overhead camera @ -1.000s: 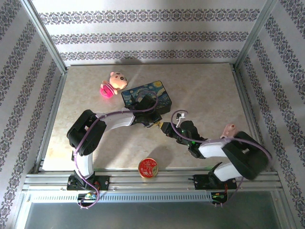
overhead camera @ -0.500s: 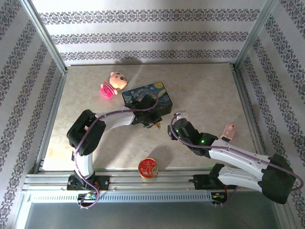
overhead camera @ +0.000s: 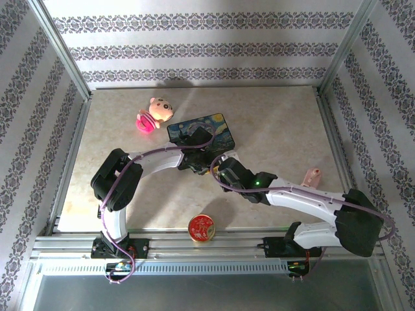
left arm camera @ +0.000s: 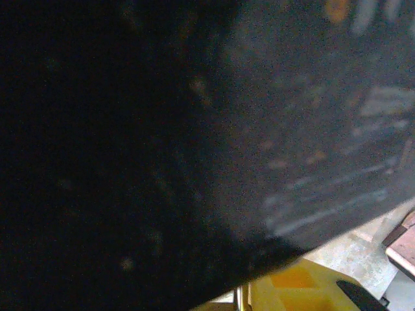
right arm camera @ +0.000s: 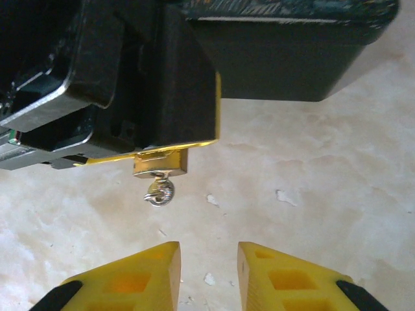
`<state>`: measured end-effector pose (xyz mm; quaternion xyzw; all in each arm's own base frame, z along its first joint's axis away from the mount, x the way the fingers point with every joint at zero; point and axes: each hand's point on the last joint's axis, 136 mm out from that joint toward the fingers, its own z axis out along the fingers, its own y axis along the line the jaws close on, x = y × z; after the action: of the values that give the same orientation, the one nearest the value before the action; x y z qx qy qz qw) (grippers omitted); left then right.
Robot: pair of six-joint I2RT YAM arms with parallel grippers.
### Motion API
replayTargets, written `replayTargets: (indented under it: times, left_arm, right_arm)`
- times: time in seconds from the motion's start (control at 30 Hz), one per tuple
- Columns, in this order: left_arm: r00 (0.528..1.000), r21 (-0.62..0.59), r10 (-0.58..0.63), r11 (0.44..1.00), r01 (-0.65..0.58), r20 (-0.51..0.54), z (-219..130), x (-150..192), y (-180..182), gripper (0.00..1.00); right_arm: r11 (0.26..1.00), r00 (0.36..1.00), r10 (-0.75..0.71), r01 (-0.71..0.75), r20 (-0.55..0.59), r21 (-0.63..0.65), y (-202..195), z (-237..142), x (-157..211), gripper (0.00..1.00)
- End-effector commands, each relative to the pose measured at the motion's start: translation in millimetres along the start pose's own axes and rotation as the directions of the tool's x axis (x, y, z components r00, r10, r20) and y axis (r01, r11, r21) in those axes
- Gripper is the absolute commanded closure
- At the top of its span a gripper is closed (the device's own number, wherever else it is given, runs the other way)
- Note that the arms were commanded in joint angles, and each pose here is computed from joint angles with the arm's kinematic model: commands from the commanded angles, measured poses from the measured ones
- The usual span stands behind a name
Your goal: Unlock a padlock with a key
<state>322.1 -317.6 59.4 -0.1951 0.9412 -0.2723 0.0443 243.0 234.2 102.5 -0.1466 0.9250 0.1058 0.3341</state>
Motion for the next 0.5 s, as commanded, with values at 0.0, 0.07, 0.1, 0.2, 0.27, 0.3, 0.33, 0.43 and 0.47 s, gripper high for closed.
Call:
replayTargets:
  times: [0.0, 0.07, 0.1, 0.2, 0.27, 0.3, 0.33, 0.43, 0.47]
  left_arm:
    - [0.992, -0.089, -0.067, 0.994, 0.057, -0.111, 5.4, 17.6, 25.2, 0.78]
    - [0.992, -0.085, -0.068, 0.995, 0.058, -0.111, 5.9, 17.5, 24.5, 0.78]
    - [0.992, -0.082, -0.066, 0.995, 0.058, -0.11, 5.8, 17.0, 23.6, 0.78]
    - [0.993, -0.08, -0.061, 0.995, 0.053, -0.104, 4.6, 16.0, 22.4, 0.78]
    - [0.993, -0.08, -0.062, 0.995, 0.053, -0.104, 4.4, 15.5, 22.7, 0.78]
    - [0.993, -0.078, -0.059, 0.996, 0.051, -0.104, 4.2, 15.5, 22.2, 0.78]
    - [0.993, -0.079, -0.061, 0.995, 0.053, -0.105, 4.5, 15.6, 22.5, 0.78]
    - [0.992, -0.075, -0.062, 0.996, 0.054, -0.107, 5.3, 16.0, 22.4, 0.78]
    - [0.992, -0.077, -0.063, 0.995, 0.055, -0.107, 5.8, 16.0, 23.1, 0.78]
  right_arm:
    - [0.995, 0.999, 0.043, -0.042, 0.005, -0.092, 18.3, 2.6, -12.9, 0.71]
    - [0.985, 0.994, 0.11, -0.11, -0.014, -0.134, 19.4, 8.6, -11.8, 0.72]
    - [0.977, 0.989, 0.147, -0.148, -0.02, -0.155, 18.7, 11.5, -11.8, 0.72]
    - [0.945, 0.971, 0.236, -0.237, -0.031, -0.225, 19.2, 16.6, -13.8, 0.72]
    - [0.925, 0.96, 0.276, -0.276, -0.038, -0.26, 19.3, 19.4, -14.2, 0.72]
    - [0.914, 0.955, 0.294, -0.294, -0.041, -0.279, 19.6, 20.5, -14.6, 0.72]
    - [0.905, 0.95, 0.308, -0.308, -0.047, -0.292, 19.4, 22.0, -13.9, 0.72]
    - [0.895, 0.943, 0.326, -0.329, -0.062, -0.303, 18.8, 24.9, -11.4, 0.73]
    - [0.894, 0.943, 0.326, -0.331, -0.067, -0.303, 18.9, 25.8, -10.3, 0.73]
